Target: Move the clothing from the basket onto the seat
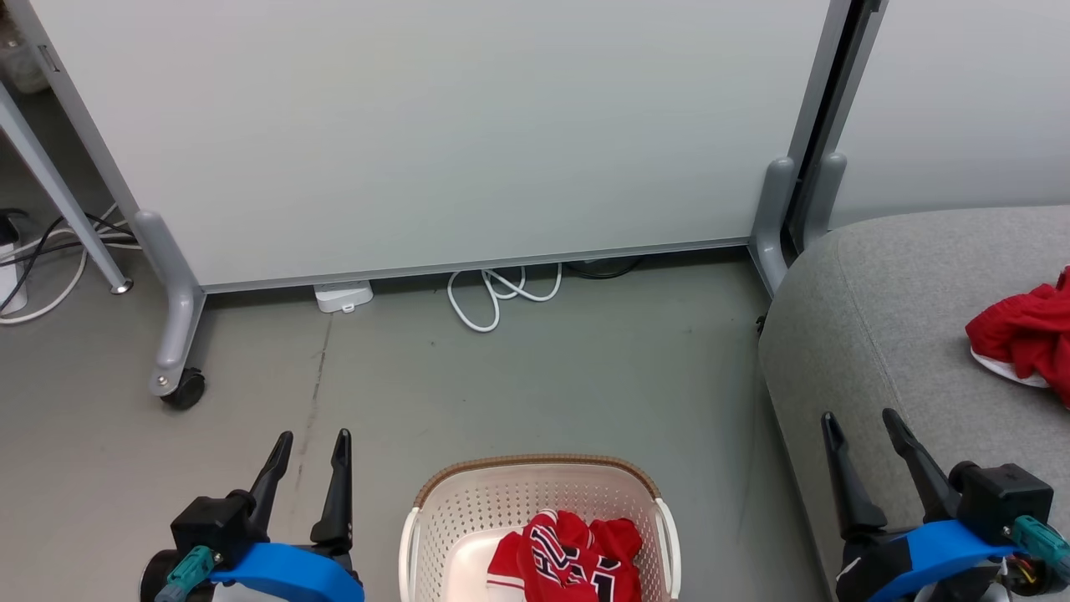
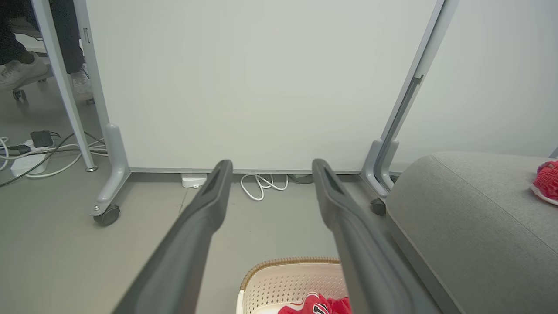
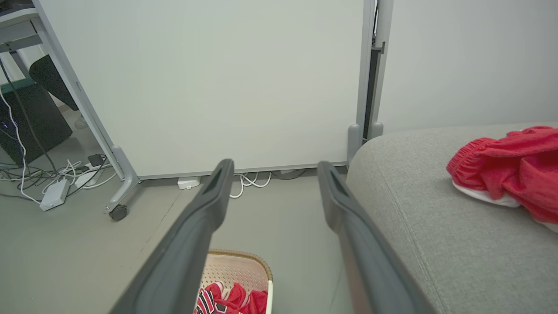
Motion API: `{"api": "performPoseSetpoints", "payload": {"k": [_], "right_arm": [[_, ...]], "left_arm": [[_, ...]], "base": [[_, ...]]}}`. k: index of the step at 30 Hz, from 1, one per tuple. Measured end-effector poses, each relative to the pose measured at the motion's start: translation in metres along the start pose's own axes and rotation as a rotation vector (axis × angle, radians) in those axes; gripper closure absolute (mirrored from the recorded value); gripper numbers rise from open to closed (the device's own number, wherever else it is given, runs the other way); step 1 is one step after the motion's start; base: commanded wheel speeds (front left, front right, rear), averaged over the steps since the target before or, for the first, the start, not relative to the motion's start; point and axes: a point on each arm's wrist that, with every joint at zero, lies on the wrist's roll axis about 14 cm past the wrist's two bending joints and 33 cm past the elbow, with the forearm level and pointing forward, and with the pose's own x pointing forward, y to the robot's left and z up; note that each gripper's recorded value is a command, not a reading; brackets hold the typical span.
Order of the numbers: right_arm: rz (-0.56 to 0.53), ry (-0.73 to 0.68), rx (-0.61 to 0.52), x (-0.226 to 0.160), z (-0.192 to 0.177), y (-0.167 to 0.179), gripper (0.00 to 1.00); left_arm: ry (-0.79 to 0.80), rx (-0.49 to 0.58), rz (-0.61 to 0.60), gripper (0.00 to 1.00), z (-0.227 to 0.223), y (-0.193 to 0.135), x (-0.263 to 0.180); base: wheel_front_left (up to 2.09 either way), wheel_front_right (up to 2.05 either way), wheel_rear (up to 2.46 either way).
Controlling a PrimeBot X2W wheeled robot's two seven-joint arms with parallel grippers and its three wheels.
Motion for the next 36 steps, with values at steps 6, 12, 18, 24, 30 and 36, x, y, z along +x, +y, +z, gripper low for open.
{"api": "performPoseSetpoints", "payload": {"k": [6,12,18,24,30,36], "right_arm": [[-0.001,0.005,0.004,-0.001,-0.002,0.001,0.0],[0.001,0.015,0.009,-0.001,-0.006,0.001,0.0],[-0.004,0.027,0.012,0.009,-0.01,-0.002,0.0],[0.006,0.062,0.019,0.036,-0.026,-0.003,0.0],[0.021,0.094,0.022,0.058,-0.047,-0.003,0.0],[0.027,0.136,0.025,0.075,-0.074,-0.007,0.0]], "left_arm": [[0.004,-0.003,-0.015,0.0,-0.001,-0.006,0.003],[0.033,-0.008,-0.041,0.0,-0.011,-0.015,0.009],[0.101,-0.013,-0.089,0.0,-0.032,-0.031,0.023],[0.234,-0.039,-0.18,0.0,-0.074,-0.06,0.055],[0.374,-0.002,-0.273,0.0,-0.121,-0.075,0.082],[0.533,0.02,-0.344,0.0,-0.177,-0.083,0.101]], "base": [[0.0,0.0,0.0],[0.0,0.0,0.0],[0.0,0.0,0.0],[0.0,0.0,0.0],[0.0,0.0,0.0],[0.0,0.0,0.0]]}}
